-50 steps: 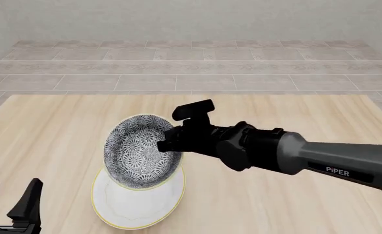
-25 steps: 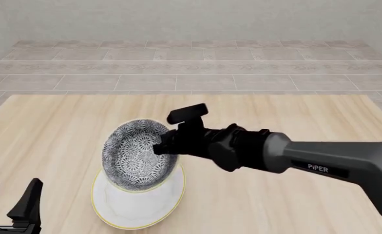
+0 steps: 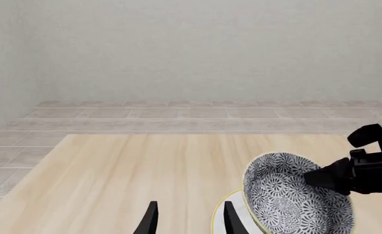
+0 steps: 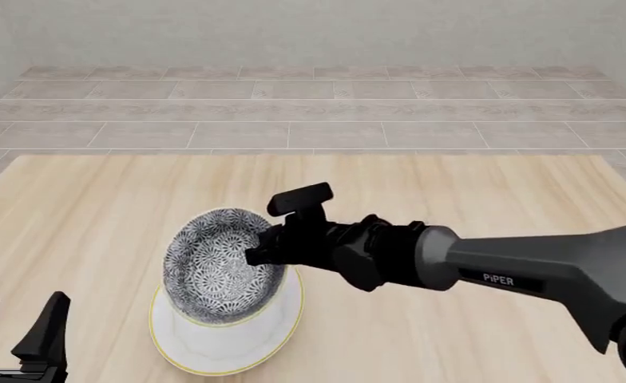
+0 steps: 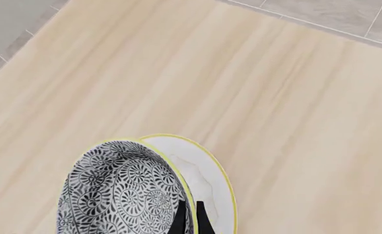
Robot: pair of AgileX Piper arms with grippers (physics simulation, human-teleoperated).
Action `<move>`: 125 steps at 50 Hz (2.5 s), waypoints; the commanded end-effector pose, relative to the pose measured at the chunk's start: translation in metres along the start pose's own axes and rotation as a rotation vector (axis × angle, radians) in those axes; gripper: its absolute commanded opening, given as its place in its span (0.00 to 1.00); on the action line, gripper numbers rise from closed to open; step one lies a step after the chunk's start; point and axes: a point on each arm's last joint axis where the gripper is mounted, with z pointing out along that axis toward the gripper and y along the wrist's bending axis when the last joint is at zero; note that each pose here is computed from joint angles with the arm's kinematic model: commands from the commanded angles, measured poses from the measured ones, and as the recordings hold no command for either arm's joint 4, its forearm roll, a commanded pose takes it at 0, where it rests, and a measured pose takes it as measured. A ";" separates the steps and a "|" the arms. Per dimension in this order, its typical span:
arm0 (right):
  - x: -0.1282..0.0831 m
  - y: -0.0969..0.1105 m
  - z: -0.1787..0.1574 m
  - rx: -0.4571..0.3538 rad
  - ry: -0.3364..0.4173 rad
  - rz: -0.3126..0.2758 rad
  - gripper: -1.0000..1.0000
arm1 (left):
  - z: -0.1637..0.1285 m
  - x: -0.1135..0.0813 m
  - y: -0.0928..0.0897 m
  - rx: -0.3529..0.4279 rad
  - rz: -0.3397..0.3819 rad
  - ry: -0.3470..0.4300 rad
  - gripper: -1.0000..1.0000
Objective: Put the bowl on the plate.
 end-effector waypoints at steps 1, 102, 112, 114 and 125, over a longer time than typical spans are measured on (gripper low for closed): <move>0.003 0.001 0.004 -0.003 -0.001 0.041 0.00 | 0.000 0.000 0.000 0.000 0.000 0.000 1.00; 0.033 0.003 0.021 -0.005 0.060 0.043 0.00 | 0.000 0.000 0.000 0.000 0.000 0.000 1.00; 0.035 0.003 0.022 -0.006 0.062 0.044 0.00 | 0.000 0.000 0.000 0.000 0.000 0.000 1.00; 0.036 0.004 0.022 -0.007 0.063 0.043 0.00 | 0.000 0.000 0.000 0.000 0.000 0.000 1.00; 0.039 0.004 0.023 -0.008 0.067 0.033 0.00 | 0.000 0.000 0.000 0.000 0.000 0.000 1.00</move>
